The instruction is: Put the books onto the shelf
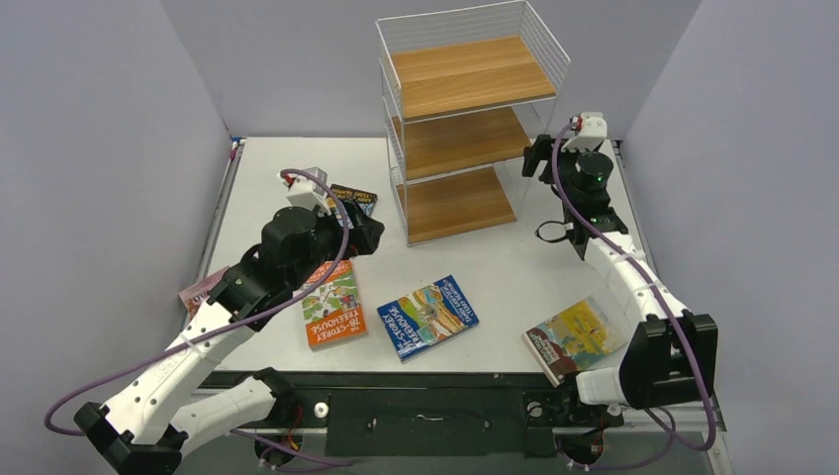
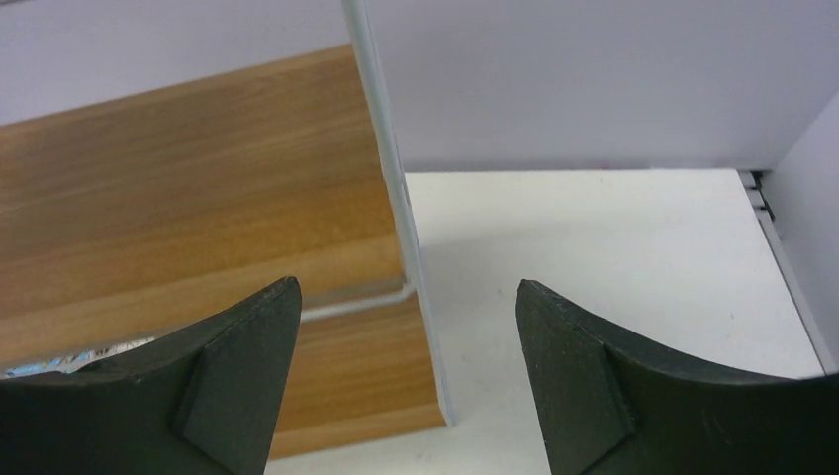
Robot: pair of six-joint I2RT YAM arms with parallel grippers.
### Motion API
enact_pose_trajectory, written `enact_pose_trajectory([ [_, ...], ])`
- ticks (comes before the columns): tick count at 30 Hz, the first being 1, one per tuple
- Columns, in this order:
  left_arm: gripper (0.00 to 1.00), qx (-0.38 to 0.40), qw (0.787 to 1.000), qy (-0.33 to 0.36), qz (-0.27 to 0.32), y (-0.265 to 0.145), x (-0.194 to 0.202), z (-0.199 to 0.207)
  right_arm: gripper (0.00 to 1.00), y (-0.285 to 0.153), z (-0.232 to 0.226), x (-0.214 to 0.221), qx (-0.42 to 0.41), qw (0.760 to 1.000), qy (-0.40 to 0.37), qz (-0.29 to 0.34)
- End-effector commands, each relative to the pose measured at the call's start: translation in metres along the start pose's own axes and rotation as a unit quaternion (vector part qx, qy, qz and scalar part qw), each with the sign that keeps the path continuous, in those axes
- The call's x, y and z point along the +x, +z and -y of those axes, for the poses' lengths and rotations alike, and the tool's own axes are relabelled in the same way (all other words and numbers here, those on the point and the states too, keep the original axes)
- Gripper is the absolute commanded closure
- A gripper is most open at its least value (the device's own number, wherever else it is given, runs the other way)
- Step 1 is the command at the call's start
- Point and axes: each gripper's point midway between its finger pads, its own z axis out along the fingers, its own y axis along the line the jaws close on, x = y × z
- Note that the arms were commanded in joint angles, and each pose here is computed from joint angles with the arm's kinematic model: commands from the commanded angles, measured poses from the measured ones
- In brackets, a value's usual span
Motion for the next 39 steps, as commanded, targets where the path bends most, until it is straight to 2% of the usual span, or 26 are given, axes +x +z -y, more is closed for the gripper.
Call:
enact_pose_trajectory([
  [1, 0.13, -0.018, 0.999, -0.012, 0.031, -0.016, -0.006, -0.016, 0.26, 0.019, -0.015, -0.064, -0.059, 0.994, -0.022, 0.089],
  [3, 0.12, -0.021, 0.999, -0.012, 0.031, -0.017, -0.005, -0.019, 0.32, 0.029, -0.016, -0.065, -0.065, 0.994, -0.025, 0.084],
  [4, 0.12, -0.023, 0.999, -0.012, 0.03, -0.017, -0.004, -0.02, 0.48, 0.036, -0.017, -0.064, -0.068, 0.995, -0.027, 0.075],
  [6, 0.12, -0.027, 0.999, -0.013, 0.026, -0.016, -0.002, -0.021, 0.68, 0.043, -0.018, -0.06, -0.071, 0.995, -0.029, 0.056],
  [10, 0.11, -0.038, 0.999, -0.023, 0.029, -0.017, 0.001, -0.028, 0.97, 0.042, -0.021, -0.052, -0.081, 0.996, -0.031, 0.036],
  [11, 0.11, -0.038, 0.999, -0.023, 0.03, -0.018, 0.001, -0.029, 1.0, 0.04, -0.019, -0.054, -0.076, 0.996, -0.031, 0.04],
  [18, 0.1, -0.051, 0.998, -0.017, 0.025, -0.017, 0.005, -0.036, 1.0, 0.002, 0.004, -0.051, 0.005, 0.998, -0.014, 0.061],
  [26, 0.1, -0.058, 0.998, -0.017, 0.023, -0.012, 0.006, -0.039, 1.0, -0.046, 0.012, -0.03, 0.093, 0.995, 0.001, 0.041],
  [27, 0.1, -0.057, 0.998, -0.016, 0.02, -0.011, 0.008, -0.039, 1.0, -0.048, 0.012, -0.028, 0.095, 0.995, 0.004, 0.039],
  [28, 0.1, -0.058, 0.998, -0.015, 0.017, -0.01, 0.008, -0.039, 0.93, -0.049, 0.014, -0.024, 0.099, 0.995, 0.007, 0.032],
  [29, 0.1, -0.058, 0.998, -0.014, 0.013, -0.01, 0.01, -0.039, 0.77, -0.05, 0.014, -0.024, 0.101, 0.994, 0.012, 0.031],
  [30, 0.1, -0.06, 0.998, -0.013, 0.011, -0.009, 0.01, -0.039, 0.7, -0.052, 0.015, -0.02, 0.103, 0.994, 0.012, 0.022],
  [31, 0.1, -0.062, 0.998, -0.011, 0.007, -0.009, 0.012, -0.04, 0.54, -0.056, 0.015, -0.023, 0.102, 0.994, 0.015, 0.024],
  [33, 0.08, -0.067, 0.998, -0.007, -0.006, -0.008, 0.016, -0.043, 0.37, -0.065, 0.016, -0.024, 0.107, 0.994, 0.026, 0.027],
  [37, 0.03, -0.085, 0.996, -0.017, -0.038, -0.005, 0.033, -0.052, 0.27, -0.094, 0.012, -0.035, 0.093, 0.994, 0.042, 0.043],
  [39, 0.03, -0.095, 0.994, -0.025, -0.057, -0.002, 0.044, -0.057, 0.25, -0.117, 0.007, -0.036, 0.078, 0.995, 0.057, 0.025],
])
